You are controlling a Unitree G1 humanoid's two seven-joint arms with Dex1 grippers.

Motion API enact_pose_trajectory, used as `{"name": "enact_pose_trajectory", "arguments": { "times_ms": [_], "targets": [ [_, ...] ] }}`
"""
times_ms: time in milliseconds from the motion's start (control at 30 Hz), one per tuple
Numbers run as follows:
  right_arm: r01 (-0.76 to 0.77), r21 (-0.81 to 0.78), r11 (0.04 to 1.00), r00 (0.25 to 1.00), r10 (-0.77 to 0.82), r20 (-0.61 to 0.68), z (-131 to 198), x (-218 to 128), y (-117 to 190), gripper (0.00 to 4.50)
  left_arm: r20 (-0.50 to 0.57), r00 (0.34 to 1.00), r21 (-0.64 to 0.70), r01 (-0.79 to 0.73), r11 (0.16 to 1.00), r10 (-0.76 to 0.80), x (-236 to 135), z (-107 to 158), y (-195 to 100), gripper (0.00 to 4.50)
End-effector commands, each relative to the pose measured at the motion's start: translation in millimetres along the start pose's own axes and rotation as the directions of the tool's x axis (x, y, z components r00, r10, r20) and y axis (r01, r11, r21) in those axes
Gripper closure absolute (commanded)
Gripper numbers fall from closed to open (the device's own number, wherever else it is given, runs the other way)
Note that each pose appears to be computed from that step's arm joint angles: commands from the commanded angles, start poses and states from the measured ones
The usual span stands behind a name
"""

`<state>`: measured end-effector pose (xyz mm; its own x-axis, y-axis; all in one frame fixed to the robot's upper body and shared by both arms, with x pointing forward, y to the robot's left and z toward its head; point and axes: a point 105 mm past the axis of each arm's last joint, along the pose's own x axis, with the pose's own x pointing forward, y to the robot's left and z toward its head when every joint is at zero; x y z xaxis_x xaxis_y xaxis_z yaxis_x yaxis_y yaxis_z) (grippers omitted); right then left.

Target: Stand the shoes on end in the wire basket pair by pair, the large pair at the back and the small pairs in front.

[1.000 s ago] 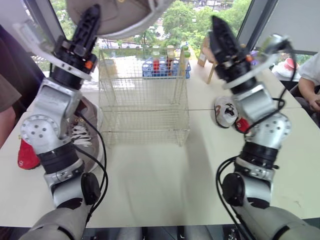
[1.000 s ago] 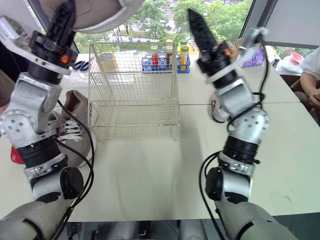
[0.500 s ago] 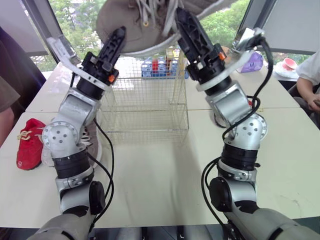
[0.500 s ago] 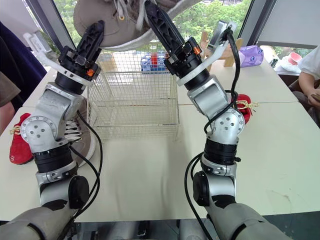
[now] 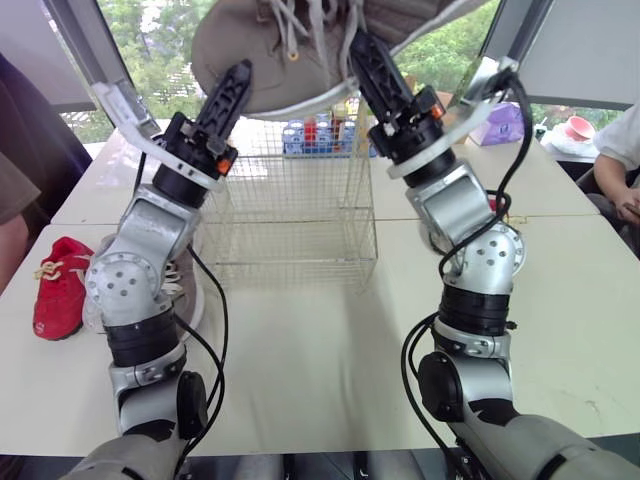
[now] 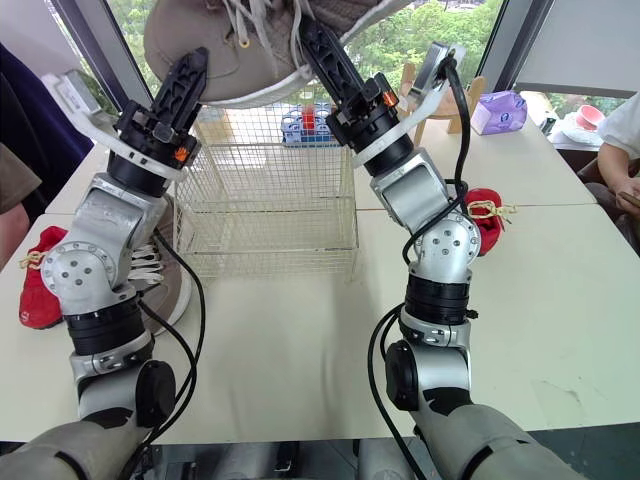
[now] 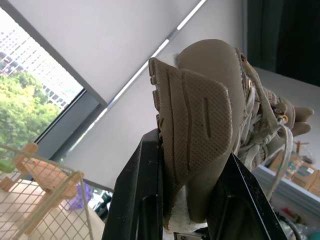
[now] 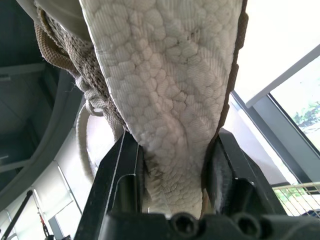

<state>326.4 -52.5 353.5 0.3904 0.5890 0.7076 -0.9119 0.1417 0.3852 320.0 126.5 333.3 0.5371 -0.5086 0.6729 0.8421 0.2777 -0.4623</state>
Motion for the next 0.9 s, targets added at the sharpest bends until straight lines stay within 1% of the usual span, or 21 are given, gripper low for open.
{"name": "enact_pose_trajectory", "arguments": {
  "times_ms": [33, 67, 133, 167, 200, 267, 400, 433, 500, 567, 633, 700, 767, 900],
  "targets": [
    [-0.115, -0.054, 0.992, 0.993, 0.116, 0.019, 9.6, 8.6, 27.7, 3.35, -0.033, 0.999, 0.019, -0.003, 1.000, 0.004, -3.1, -3.9, -3.8, 3.55],
    [-0.115, -0.057, 0.992, 0.993, 0.117, 0.018, 10.1, 8.8, 27.6, 3.35, -0.028, 0.999, 0.016, -0.015, 1.000, 0.015, -4.2, -3.0, -2.0, 2.99],
    [-0.124, -0.086, 0.988, 0.992, 0.126, 0.012, 14.1, 9.8, 27.9, 3.35, -0.068, 0.997, 0.042, -0.017, 0.999, 0.020, -9.6, -7.1, -3.6, 2.10],
    [-0.132, -0.108, 0.985, 0.991, 0.134, 0.007, 17.5, 10.7, 28.2, 3.35, -0.096, 0.995, 0.074, -0.032, 0.997, 0.039, -12.9, -10.3, -2.8, 1.66],
    [-0.139, -0.137, 0.981, 0.990, 0.140, 0.003, 23.1, 12.1, 27.8, 3.35, -0.127, 0.989, 0.115, -0.060, 0.992, 0.074, -17.4, -13.8, -0.1, 1.11],
    [-0.159, -0.210, 0.965, 0.987, 0.160, -0.013, 37.0, 15.4, 27.1, 3.35, -0.173, 0.976, 0.179, -0.104, 0.978, 0.135, -29.0, -19.4, 3.3, 0.13],
    [-0.207, -0.352, 0.913, 0.978, 0.190, -0.082, 62.3, 22.3, 22.2, 3.35, -0.221, 0.949, 0.289, -0.155, 0.945, 0.223, -48.8, -23.5, 1.7, 0.13],
    [-0.226, -0.394, 0.891, 0.974, 0.195, -0.117, 69.4, 24.3, 19.2, 3.35, -0.219, 0.943, 0.347, -0.165, 0.923, 0.251, -51.9, -21.3, -1.3, 0.13],
    [-0.258, -0.478, 0.840, 0.962, 0.179, -0.204, 79.4, 26.9, 10.0, 3.35, -0.188, 0.941, 0.414, -0.183, 0.892, 0.281, -52.2, -12.9, -13.9, 0.13],
    [-0.289, -0.533, 0.795, 0.947, 0.155, -0.281, 85.4, 27.5, 0.5, 3.35, -0.198, 0.939, 0.446, -0.169, 0.879, 0.281, -54.5, -13.7, -29.5, 0.13],
    [-0.320, -0.575, 0.753, 0.927, 0.123, -0.355, 88.1, 27.8, -9.7, 3.35, -0.261, 0.913, 0.487, -0.155, 0.859, 0.313, -65.3, -23.9, -36.8, 0.13],
    [-0.338, -0.607, 0.719, 0.909, 0.082, -0.410, 90.0, 28.6, -20.3, 3.35, -0.309, 0.886, 0.499, -0.159, 0.852, 0.346, -79.1, -31.9, -39.3, 0.13],
    [-0.358, -0.645, 0.675, 0.886, 0.028, -0.462, 89.2, 28.0, -31.8, 3.35, -0.309, 0.873, 0.495, -0.192, 0.848, 0.378, -89.0, -32.8, -38.1, 0.13],
    [-0.387, -0.685, 0.617, 0.841, -0.069, -0.537, 80.2, 26.2, -51.5, 3.35, -0.276, 0.857, 0.515, -0.249, 0.820, 0.434, -99.1, -28.0, -30.8, 0.13]
  ]
}}
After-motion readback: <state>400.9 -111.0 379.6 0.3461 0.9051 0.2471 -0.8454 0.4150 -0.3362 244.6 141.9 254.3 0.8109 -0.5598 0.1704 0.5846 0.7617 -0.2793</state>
